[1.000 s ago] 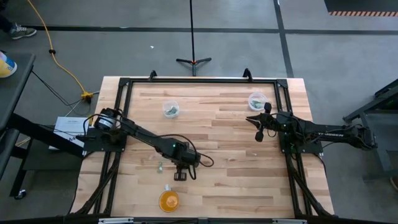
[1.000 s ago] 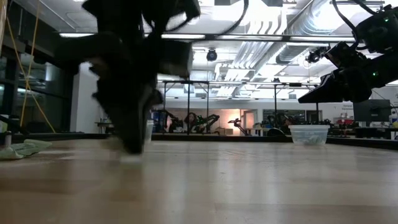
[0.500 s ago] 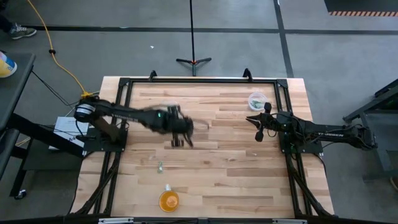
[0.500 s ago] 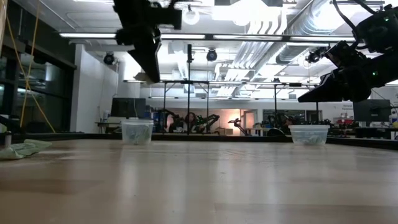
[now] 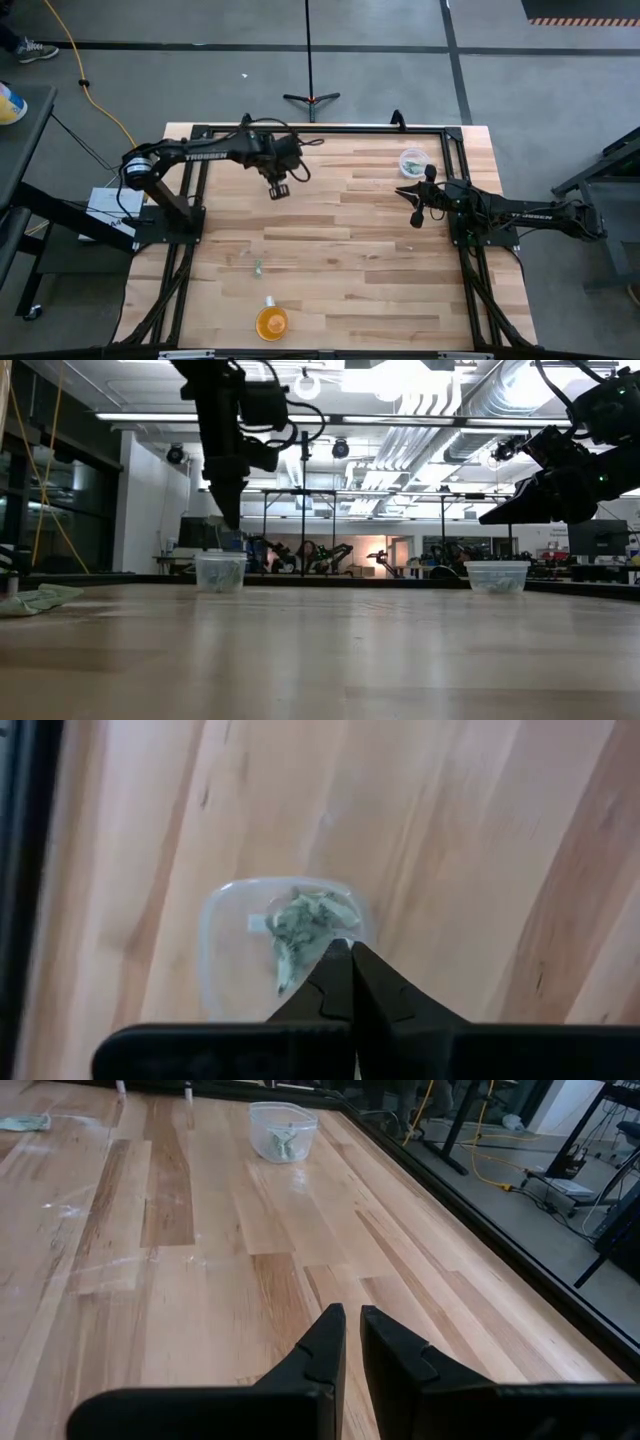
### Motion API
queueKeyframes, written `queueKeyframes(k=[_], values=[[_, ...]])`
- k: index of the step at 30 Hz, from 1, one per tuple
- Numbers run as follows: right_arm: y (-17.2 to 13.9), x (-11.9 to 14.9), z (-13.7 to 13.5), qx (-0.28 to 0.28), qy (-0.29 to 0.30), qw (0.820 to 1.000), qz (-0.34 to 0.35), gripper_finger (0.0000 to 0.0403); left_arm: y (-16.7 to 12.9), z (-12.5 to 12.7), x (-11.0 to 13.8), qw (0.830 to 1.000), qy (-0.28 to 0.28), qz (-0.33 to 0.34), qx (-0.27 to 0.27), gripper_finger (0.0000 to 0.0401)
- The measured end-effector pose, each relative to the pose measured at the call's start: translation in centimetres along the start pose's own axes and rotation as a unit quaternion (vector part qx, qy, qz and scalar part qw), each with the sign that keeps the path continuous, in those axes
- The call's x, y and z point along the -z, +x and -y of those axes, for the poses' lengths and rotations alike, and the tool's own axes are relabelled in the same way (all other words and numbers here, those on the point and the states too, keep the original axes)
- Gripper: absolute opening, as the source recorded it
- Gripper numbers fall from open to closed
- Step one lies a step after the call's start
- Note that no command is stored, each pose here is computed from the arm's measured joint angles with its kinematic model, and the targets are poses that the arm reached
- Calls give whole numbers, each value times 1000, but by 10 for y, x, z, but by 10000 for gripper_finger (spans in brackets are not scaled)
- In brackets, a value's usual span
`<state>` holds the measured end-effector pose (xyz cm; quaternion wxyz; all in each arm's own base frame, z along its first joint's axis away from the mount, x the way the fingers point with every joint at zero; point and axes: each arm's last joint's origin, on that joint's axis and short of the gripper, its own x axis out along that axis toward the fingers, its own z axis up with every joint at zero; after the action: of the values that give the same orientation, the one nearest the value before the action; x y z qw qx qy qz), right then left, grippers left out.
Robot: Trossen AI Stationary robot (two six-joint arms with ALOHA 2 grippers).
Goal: Pick and place items into bin
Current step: Put the stevia packet into the left transparent bin
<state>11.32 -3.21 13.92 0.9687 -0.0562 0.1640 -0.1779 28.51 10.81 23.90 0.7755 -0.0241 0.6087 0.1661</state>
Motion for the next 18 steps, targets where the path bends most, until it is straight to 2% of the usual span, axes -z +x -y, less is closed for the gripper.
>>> queueKeyframes(k=[4,7,10,14,18], values=[[0,0,0,0,0,1000,0,28,5,-11,2,1000,-16,5,10,43],[0,0,0,0,0,1000,0,28,6,-19,3,1000,-31,5,-1,83],[0,0,0,0,0,1000,0,28,7,-23,1,999,-38,15,14,126],[0,0,0,3,0,1000,-1,28,6,-19,2,997,-34,14,61,174],[0,0,0,3,0,1000,-1,28,1,6,9,989,4,-22,148,190]])
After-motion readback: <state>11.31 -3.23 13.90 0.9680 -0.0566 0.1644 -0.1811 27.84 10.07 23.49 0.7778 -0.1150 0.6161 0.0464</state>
